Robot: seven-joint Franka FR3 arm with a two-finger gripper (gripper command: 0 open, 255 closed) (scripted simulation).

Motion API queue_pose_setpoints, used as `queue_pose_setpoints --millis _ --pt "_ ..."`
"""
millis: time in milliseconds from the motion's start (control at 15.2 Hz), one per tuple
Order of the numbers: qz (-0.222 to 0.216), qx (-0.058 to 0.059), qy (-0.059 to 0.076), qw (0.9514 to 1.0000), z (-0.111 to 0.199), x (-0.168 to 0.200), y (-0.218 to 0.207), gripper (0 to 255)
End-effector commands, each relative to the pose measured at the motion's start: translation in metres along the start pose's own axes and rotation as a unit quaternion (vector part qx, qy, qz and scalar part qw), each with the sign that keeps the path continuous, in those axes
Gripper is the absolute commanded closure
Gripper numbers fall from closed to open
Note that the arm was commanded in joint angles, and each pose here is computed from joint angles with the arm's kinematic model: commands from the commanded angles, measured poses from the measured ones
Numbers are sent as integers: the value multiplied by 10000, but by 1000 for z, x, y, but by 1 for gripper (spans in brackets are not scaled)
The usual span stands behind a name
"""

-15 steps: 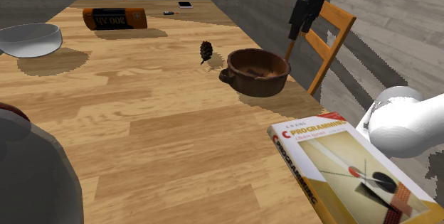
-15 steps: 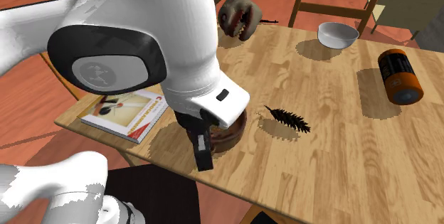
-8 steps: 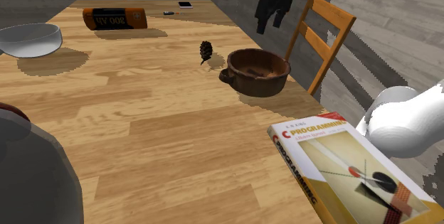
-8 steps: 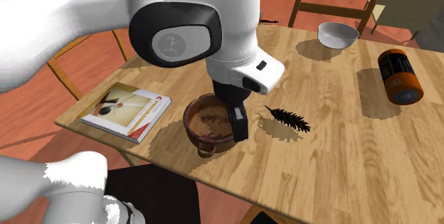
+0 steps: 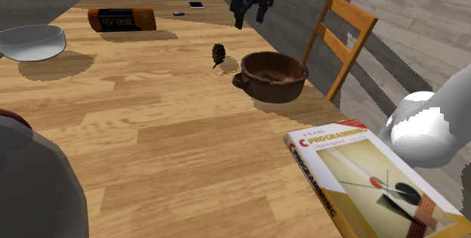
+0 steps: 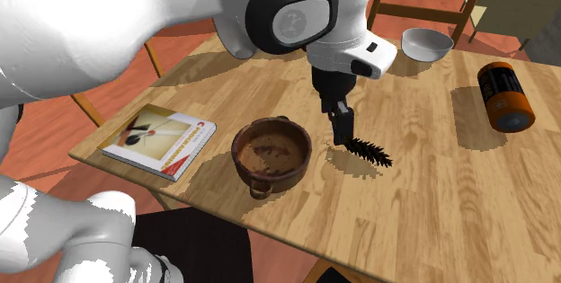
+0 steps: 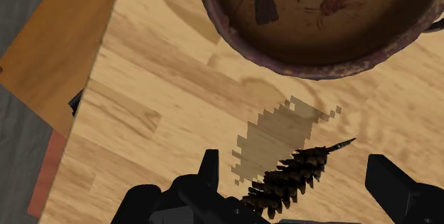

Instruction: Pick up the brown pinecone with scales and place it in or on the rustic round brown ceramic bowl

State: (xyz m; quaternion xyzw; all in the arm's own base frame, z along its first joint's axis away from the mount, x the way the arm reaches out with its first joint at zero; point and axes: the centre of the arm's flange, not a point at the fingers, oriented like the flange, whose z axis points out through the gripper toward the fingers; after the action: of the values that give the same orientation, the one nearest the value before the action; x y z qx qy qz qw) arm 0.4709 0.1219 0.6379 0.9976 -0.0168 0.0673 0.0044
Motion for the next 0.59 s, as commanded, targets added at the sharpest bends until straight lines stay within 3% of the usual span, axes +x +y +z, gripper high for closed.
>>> queue_pose_setpoints --millis 0,528 --pt "27 -7 71 10000 1 19 -16 0" --pt "105 -46 289 9995 6 86 -63 0"
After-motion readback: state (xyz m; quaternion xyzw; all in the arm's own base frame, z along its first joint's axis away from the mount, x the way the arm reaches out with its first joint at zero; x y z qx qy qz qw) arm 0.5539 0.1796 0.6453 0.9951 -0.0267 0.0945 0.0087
